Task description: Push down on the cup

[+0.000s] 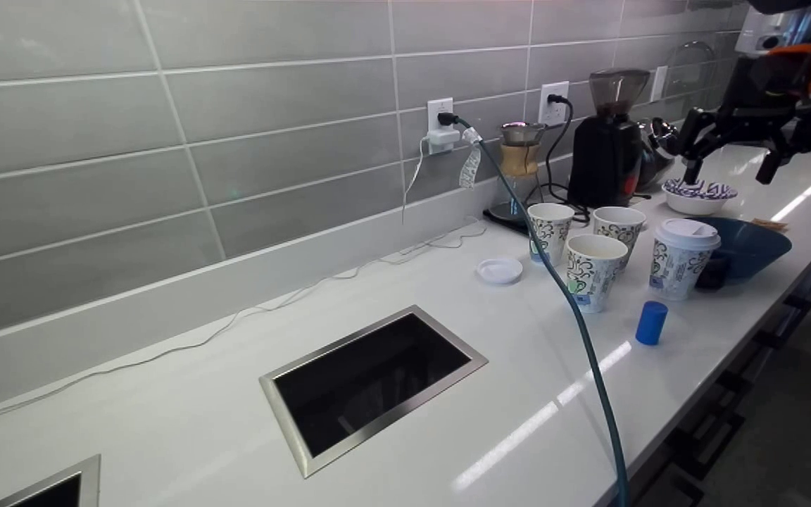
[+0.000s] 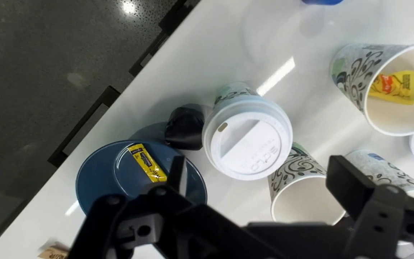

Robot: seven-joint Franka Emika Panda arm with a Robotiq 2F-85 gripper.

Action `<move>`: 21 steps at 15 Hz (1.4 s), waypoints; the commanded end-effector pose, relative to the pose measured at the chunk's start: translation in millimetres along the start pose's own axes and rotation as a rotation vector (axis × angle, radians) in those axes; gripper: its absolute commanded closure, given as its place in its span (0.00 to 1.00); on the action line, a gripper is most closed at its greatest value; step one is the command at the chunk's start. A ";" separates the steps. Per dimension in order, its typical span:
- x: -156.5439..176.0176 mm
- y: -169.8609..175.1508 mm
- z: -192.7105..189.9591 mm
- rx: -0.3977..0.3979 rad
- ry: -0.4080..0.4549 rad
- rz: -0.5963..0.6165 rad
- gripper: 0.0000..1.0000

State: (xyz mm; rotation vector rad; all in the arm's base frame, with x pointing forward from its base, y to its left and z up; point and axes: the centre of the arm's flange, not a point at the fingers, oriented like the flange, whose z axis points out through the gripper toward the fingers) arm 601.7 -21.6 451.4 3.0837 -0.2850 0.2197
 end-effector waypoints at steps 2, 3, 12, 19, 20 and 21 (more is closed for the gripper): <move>-58.4 16.9 -34.6 0.001 0.057 -0.043 0.00; -69.5 20.8 -43.1 0.004 0.072 -0.050 0.00; -96.5 50.1 -84.9 -0.065 0.171 -0.210 0.00; -100.9 49.7 -82.0 -0.066 0.175 -0.221 0.00; -100.9 49.7 -81.9 -0.066 0.175 -0.221 0.00; -100.9 49.7 -81.8 -0.066 0.175 -0.222 0.00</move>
